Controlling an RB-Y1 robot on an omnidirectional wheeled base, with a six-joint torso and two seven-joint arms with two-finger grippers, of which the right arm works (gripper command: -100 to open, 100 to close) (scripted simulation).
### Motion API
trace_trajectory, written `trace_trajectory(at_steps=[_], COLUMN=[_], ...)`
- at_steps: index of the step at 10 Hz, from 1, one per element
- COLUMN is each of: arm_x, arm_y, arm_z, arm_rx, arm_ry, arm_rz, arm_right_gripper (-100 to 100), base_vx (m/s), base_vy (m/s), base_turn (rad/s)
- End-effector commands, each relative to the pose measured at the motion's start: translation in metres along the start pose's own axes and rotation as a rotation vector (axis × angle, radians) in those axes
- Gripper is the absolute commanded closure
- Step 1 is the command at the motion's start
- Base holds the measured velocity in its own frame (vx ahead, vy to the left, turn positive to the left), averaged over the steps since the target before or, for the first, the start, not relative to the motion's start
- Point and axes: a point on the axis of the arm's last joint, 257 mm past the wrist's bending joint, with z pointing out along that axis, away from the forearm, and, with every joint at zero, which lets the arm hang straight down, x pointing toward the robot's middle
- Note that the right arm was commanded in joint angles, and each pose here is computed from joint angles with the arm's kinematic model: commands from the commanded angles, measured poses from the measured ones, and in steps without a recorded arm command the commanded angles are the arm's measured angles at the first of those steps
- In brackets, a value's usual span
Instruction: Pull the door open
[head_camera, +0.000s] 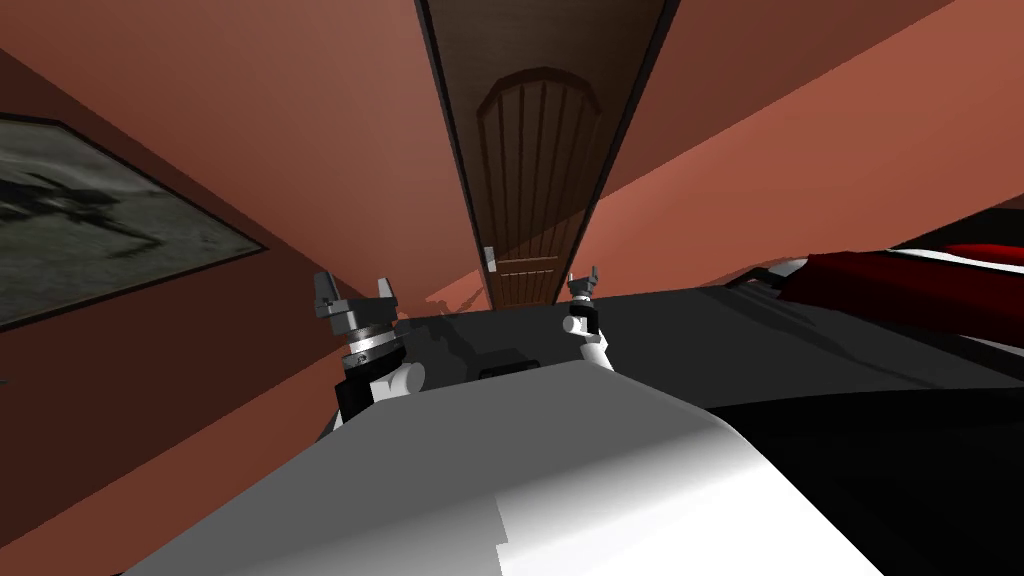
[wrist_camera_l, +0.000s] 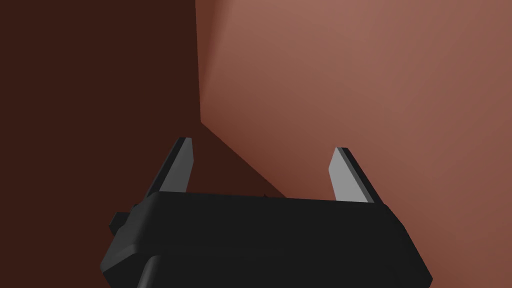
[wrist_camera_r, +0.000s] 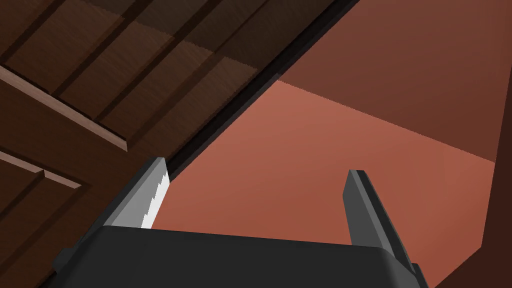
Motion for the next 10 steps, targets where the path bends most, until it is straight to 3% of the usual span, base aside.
trace_trajectory(at_steps=[1,10], arm_x=[-0.009,-0.049], arm_y=[-0.002,-0.016], arm_z=[0.0026,0.0118], arm_rx=[-0.003,-0.025], arm_ry=[-0.021,-0.138], arm_rz=[0.032,0.206], arm_right_gripper=[-100,-100], base_vx=[0.000,0.021], base_vy=[0.026,0.024], base_turn=[0.190,0.189])
